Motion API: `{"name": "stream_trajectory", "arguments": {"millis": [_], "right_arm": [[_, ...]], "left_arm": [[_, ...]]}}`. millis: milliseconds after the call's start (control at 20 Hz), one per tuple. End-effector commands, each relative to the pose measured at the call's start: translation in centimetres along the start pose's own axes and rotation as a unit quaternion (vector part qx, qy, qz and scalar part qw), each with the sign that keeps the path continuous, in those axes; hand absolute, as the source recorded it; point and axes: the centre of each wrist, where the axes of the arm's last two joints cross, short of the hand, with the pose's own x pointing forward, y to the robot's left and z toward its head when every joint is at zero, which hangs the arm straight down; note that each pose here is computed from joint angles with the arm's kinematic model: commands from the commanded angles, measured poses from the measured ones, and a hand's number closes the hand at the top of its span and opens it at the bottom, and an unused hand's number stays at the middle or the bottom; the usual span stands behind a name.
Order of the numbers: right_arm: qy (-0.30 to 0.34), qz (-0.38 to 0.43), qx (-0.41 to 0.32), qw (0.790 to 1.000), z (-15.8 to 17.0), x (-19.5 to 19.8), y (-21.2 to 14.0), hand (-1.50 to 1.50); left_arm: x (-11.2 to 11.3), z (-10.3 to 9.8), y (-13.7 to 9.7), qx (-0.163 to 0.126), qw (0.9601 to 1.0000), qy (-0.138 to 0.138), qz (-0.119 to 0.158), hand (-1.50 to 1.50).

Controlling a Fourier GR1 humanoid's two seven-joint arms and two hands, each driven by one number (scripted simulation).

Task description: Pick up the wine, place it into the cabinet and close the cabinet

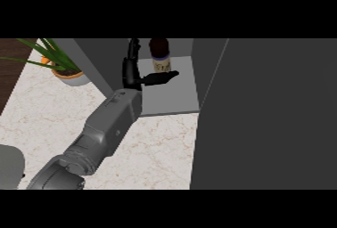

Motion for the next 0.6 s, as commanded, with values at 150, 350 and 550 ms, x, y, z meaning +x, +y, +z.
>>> {"name": "stream_trajectory", "arguments": {"millis": [150, 350, 550], "right_arm": [[-0.015, -0.011, 0.011, 1.000, 0.8, 1.1, 0.1, -1.50], [-0.004, -0.015, 0.014, 1.000, 1.4, 0.6, 0.3, -1.50], [-0.011, -0.012, 0.011, 1.000, 0.9, 0.1, 0.8, -1.50]], "left_arm": [[-0.7, -0.2, 1.7, 0.016, 0.9998, -0.002, 0.009, -1.50], [-1.0, 0.7, 0.6, 0.006, 0.9998, -0.009, 0.019, -1.50], [-1.7, 0.7, 1.9, -0.008, 0.9993, -0.019, 0.031, -1.50]]}}
